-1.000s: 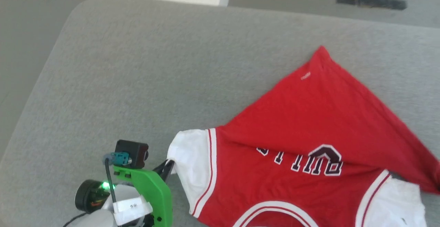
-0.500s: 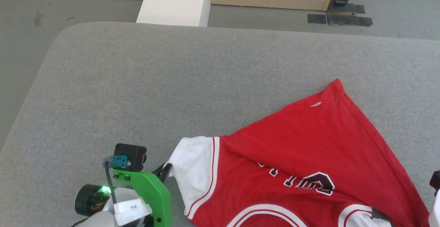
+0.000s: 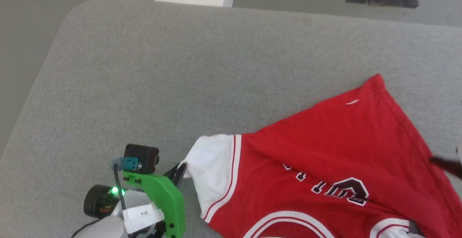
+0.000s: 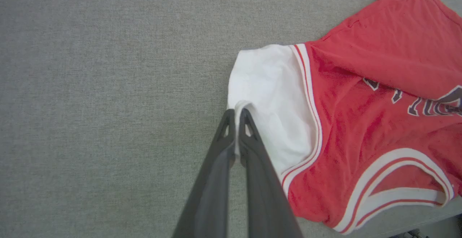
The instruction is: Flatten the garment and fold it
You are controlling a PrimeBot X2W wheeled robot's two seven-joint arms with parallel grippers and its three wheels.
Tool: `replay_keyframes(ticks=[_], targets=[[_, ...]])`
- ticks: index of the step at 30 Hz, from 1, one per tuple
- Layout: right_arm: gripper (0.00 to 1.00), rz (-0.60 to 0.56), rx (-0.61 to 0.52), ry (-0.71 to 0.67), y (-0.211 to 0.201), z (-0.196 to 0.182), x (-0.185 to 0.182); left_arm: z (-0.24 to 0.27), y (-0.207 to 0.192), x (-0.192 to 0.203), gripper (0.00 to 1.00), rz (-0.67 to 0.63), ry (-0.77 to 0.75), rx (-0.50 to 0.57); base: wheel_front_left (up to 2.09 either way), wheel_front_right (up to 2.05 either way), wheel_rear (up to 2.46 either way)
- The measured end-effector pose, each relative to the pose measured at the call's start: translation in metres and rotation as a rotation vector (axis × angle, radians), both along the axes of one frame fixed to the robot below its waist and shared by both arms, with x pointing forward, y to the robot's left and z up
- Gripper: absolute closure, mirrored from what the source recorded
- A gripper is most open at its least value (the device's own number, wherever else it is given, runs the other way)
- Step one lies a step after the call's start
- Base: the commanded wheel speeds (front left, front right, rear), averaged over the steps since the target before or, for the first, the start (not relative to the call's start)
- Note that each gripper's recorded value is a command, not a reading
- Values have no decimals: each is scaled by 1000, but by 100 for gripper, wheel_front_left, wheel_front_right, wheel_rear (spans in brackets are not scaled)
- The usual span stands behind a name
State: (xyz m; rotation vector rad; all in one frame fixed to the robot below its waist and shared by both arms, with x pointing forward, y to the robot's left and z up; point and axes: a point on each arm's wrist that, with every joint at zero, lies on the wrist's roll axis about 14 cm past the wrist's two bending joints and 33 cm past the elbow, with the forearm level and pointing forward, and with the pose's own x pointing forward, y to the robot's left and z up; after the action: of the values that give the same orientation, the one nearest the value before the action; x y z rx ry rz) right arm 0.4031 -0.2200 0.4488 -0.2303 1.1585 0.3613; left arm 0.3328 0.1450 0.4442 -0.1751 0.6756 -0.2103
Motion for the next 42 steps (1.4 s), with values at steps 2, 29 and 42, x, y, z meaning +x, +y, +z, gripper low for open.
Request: replay_keyframes(ticks=[2, 29, 42], targets=[[0, 23, -3, -15, 9, 2, 18, -2, 1, 3, 100, 3, 1, 4, 0, 0, 0], [35, 180, -129, 185, 68, -100, 122, -40, 24, 10, 100, 154, 95, 5, 0, 0, 0], [100, 173, -63, 79, 74, -90, 127, -38, 27, 11, 100, 149, 81, 17, 0, 0, 0]])
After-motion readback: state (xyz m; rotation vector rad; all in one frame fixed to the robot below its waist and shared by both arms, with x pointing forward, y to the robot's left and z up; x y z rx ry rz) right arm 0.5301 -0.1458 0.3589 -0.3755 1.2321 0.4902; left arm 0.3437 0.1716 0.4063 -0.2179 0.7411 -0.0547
